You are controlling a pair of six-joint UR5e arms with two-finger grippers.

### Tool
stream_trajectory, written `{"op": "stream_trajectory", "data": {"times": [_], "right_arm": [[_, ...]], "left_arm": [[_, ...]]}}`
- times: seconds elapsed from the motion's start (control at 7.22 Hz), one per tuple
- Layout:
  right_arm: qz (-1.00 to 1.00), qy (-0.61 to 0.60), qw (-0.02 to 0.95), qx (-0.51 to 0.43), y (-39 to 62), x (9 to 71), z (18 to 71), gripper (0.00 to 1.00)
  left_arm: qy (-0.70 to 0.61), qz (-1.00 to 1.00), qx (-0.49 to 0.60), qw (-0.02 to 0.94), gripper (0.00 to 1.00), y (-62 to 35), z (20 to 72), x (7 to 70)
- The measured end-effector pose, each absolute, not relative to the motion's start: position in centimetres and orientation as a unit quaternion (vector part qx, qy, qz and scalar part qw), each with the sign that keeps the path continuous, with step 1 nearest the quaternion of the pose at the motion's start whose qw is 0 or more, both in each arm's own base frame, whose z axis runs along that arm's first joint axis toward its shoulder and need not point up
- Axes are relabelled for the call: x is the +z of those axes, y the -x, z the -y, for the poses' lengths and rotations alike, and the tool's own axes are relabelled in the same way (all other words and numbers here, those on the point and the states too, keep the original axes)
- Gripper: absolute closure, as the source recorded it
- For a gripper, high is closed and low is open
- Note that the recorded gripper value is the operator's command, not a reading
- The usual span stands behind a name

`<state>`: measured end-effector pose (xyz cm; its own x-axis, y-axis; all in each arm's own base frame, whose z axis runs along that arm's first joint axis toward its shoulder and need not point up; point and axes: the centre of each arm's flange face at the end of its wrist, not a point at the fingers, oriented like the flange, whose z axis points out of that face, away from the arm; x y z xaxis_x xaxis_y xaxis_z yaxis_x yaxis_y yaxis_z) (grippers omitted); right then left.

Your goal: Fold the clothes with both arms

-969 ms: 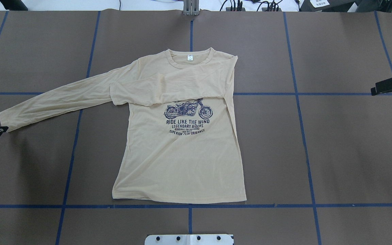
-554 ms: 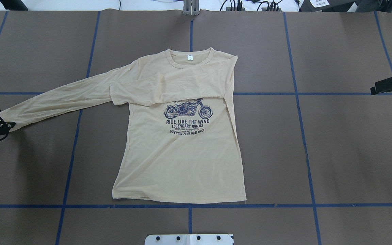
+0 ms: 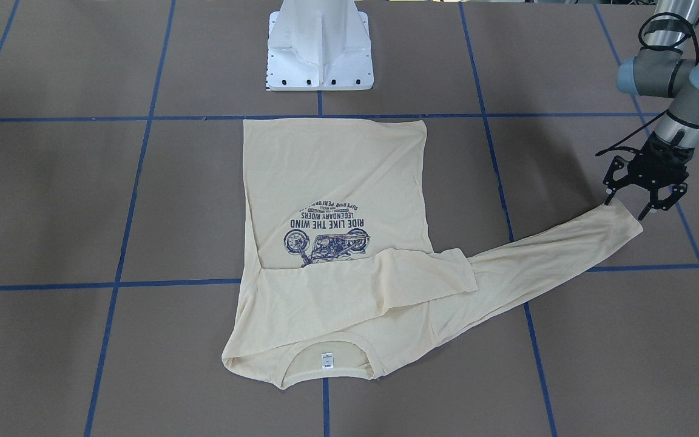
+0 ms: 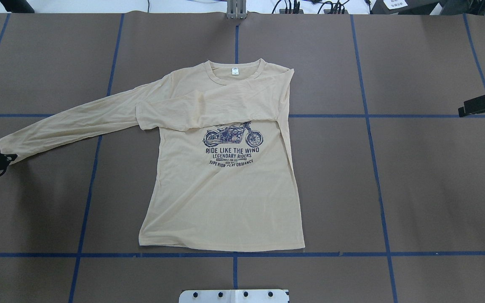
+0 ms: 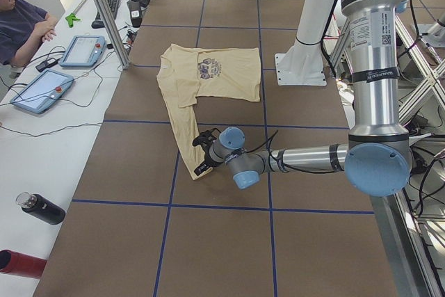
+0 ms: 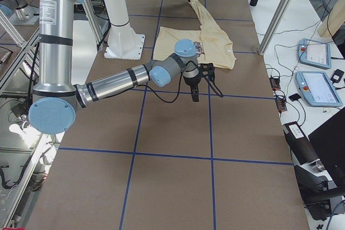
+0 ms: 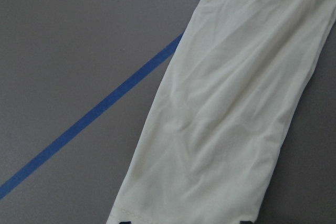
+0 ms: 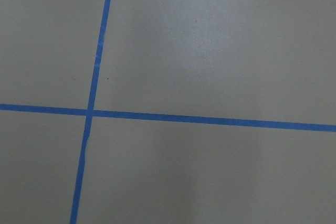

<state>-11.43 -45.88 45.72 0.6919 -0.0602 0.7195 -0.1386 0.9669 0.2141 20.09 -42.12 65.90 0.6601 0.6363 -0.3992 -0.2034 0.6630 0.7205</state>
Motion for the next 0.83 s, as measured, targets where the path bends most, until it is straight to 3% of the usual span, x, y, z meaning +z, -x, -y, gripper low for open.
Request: {"op": "stream_trajectory", "data": {"times": [0.28,0.42,0.55,0.83], "right_arm": [[0.392,-0.127,0.911,0.023,11.47,45.67,45.92,0.0],[0.392,-0.127,0.911,0.023,11.5,45.66,45.95,0.0],[0.392,-0.127,0.911,0.023,11.52,45.62,45.98,0.0],[0.393,-0.127,0.91,0.024,11.56,45.51,46.06,0.0]], "left_arm": [[-0.327,-0.331,0.25,0.849,0.3,-20.36,41.89,65.96],[-0.326,-0.332,0.252,0.848,0.57,-20.51,41.8,65.96],[-0.325,-0.333,0.253,0.848,1.0,-20.65,41.73,65.96],[-0.326,-0.332,0.253,0.848,1.0,-20.7,41.73,65.9]]}}
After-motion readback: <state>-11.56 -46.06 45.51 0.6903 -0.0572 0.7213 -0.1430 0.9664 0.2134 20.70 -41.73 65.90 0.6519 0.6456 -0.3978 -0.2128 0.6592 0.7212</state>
